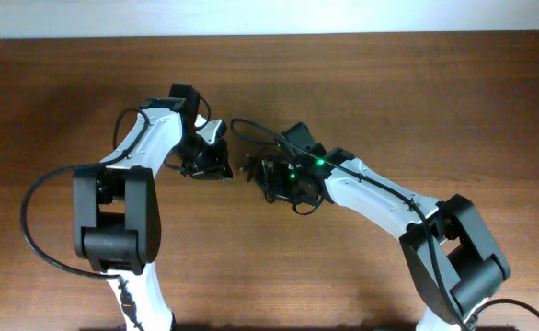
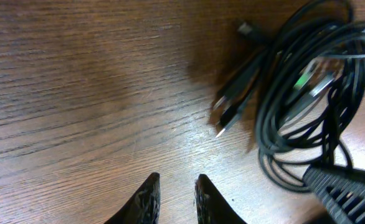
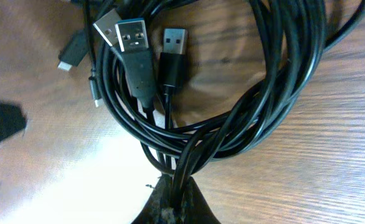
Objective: Untangle cables
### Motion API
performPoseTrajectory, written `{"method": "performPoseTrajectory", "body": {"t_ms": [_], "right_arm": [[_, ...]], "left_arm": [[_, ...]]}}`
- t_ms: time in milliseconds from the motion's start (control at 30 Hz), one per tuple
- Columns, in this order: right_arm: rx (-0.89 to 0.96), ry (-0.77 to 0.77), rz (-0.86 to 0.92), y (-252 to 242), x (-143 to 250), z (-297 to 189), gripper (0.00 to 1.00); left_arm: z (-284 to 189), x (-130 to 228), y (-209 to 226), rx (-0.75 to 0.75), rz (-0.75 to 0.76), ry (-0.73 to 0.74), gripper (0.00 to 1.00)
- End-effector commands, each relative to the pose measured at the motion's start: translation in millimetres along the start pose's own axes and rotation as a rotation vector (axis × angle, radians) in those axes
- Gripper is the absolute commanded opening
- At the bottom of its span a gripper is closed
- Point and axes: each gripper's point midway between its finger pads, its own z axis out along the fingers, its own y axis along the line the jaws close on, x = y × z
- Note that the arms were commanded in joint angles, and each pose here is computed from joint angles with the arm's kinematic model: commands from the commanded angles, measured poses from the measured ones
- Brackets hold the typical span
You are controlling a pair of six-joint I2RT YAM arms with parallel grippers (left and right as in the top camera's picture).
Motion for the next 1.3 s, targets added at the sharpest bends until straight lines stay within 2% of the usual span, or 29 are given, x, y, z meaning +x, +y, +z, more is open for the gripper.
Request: {"method": "performPoseTrajectory", "body": {"t_ms": [0, 267, 433, 767, 967, 1067, 1267], "right_arm": [[-0.094, 0.103, -0.135, 18.7, 19.1, 2.1, 0.04], [-0.139, 0.172, -0.129, 24.6, 32.0, -0.4, 0.04], [-0.197, 0.107, -0.107, 41.1, 16.6, -0.7, 0.04], [-0.261, 0.051, -0.075, 58.1, 2.2, -3.4, 0.04], [-0.263, 0.006, -0.053, 60.7, -7.4, -3.7, 0.04], [-0.260, 0.008, -0.053, 60.1, -6.7, -3.5, 0.04], [-0.267, 0.003, -0.055, 61.6, -7.9, -3.9, 0.04]], "left_arm": [[2.5, 1.2, -2.8, 0.018, 0.017, 0.007, 0.21], [2.0, 1.8, -13.7, 0.081, 0.077, 0.008, 0.25], [2.1, 2.1, -13.5, 0.081, 0.076, 0.009, 0.33], [2.1, 2.0, -13.5, 0.081, 0.076, 0.008, 0.38], [2.1, 1.2, -13.6, 0.081, 0.077, 0.005, 0.37], [2.1, 0.4, -13.7, 0.082, 0.079, 0.002, 0.31], [2.1, -0.4, -13.7, 0.082, 0.080, -0.001, 0.27]]}}
